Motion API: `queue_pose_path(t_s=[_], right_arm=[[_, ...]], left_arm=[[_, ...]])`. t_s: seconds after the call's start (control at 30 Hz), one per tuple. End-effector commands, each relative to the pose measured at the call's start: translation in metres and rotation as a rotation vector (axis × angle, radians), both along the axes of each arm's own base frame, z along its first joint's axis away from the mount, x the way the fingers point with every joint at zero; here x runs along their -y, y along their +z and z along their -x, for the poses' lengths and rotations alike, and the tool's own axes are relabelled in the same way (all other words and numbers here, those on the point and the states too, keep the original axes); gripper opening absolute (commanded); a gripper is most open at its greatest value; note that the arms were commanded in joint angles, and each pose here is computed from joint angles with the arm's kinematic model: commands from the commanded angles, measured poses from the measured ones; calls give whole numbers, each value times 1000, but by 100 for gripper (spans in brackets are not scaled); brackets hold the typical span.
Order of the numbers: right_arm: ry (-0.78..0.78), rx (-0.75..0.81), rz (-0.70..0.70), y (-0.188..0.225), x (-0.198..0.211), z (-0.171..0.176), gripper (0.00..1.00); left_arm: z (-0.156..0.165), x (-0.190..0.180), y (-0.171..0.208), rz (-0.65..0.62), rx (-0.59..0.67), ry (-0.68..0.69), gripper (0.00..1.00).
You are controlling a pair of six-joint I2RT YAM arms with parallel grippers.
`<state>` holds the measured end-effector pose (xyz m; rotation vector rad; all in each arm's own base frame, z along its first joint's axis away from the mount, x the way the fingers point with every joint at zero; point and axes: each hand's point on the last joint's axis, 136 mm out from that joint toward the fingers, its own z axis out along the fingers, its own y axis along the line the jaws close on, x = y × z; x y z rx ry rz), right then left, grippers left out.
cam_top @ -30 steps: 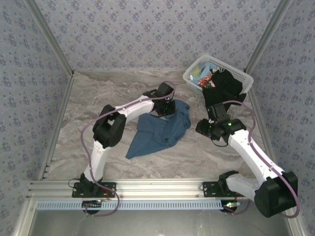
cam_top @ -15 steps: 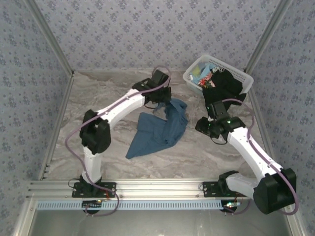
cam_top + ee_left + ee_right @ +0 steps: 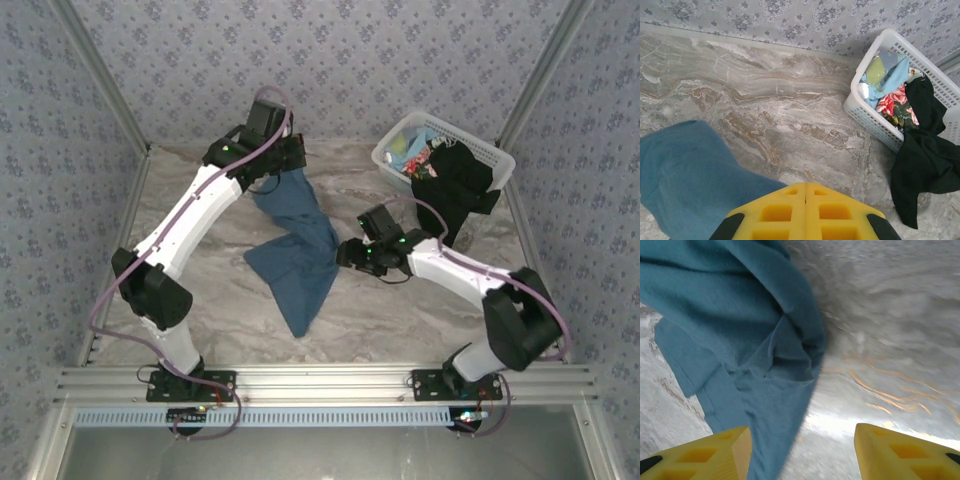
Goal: Fold and stack the t-shirts
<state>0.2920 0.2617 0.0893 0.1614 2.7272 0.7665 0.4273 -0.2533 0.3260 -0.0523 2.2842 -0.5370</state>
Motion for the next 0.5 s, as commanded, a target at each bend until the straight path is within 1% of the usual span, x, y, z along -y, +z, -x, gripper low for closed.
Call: queue_pose_path(t_s=[0.0, 0.07, 0.17, 0.23, 0.33, 0.4, 0.43, 0.47], right_arm=[[6, 18, -89, 12, -35, -10, 59], [-8, -5, -109, 1, -43, -11, 57], [-26, -17, -106, -14, -46, -19, 52], [-38, -17, -46, -23, -40, -29, 50], [-14, -46, 68, -33, -27, -30, 46], [-13, 11, 110, -26, -20, -33, 48], [-10, 19, 126, -26, -17, -29, 50], [-8, 15, 124, -27, -15, -26, 50]], left_arm=[[12, -14, 46, 29, 75, -12, 0], [14, -17, 48, 27, 75, -12, 0], [17, -22, 51, 30, 72, -7, 0], [19, -26, 53, 28, 75, -3, 0], [22, -32, 62, 33, 92, 4, 0], [22, -36, 68, 34, 100, 8, 0], [22, -36, 69, 32, 100, 7, 0], [22, -37, 70, 30, 100, 8, 0]])
